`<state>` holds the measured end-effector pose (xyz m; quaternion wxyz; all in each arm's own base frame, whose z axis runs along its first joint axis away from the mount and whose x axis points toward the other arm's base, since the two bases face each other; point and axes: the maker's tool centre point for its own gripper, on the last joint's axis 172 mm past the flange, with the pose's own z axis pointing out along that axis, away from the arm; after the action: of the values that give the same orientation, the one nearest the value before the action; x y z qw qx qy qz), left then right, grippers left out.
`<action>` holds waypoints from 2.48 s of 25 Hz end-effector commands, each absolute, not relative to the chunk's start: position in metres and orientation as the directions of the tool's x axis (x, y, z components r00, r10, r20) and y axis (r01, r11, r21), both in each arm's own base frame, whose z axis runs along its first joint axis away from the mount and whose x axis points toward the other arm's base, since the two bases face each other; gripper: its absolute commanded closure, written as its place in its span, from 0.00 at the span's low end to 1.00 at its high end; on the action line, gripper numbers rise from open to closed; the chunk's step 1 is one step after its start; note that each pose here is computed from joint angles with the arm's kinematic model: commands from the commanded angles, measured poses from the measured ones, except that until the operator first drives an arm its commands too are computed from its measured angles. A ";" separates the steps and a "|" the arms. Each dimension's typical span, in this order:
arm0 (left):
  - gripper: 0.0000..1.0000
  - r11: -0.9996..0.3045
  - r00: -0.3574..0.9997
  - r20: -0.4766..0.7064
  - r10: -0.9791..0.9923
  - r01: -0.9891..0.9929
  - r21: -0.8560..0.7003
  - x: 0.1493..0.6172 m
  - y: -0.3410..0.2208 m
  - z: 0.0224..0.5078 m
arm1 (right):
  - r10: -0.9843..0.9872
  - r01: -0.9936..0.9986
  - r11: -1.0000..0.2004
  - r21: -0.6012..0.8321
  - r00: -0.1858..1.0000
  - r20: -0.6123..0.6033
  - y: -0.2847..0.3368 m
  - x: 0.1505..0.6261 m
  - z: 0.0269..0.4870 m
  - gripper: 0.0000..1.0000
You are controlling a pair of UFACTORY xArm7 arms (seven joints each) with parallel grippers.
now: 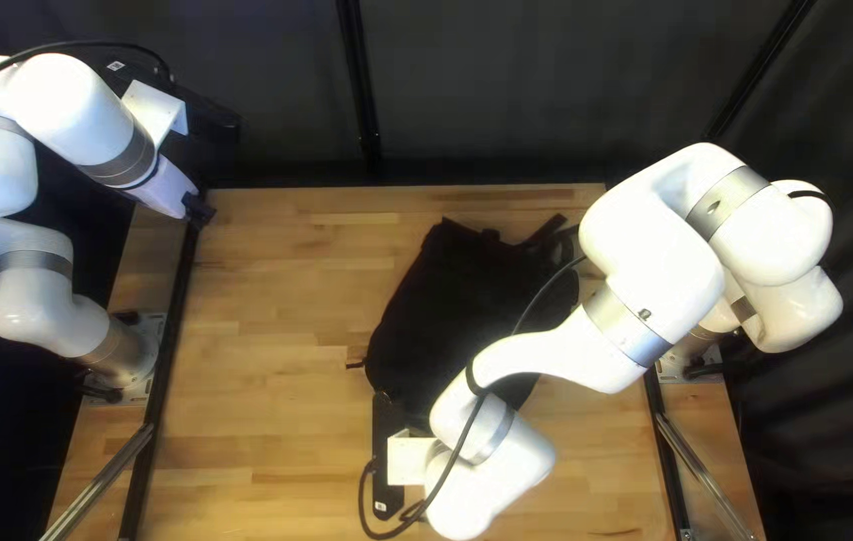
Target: Remove a lunch box from a kids backpack
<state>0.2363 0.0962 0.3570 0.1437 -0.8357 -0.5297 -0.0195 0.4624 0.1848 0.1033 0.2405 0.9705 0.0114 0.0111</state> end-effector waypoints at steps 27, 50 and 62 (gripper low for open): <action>0.00 -0.398 0.438 0.185 0.880 0.891 -0.220 0.236 0.096 0.357 | 0.032 0.046 -0.879 0.474 0.999 -0.039 0.175 0.420 0.099 0.04; 0.00 -0.398 0.438 0.185 0.880 0.891 -0.220 0.236 0.096 0.357 | 0.075 0.086 -0.862 0.500 0.996 -0.043 0.146 0.455 0.124 0.82; 0.00 -0.398 0.438 0.185 0.880 0.891 -0.220 0.236 0.096 0.357 | 0.085 0.099 -0.870 0.482 0.995 -0.052 0.138 0.453 0.115 0.59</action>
<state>0.2363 0.0962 0.3570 0.1437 -0.8357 -0.5297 -0.0195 0.4545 0.1387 0.1144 0.2506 0.9668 0.0471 -0.0148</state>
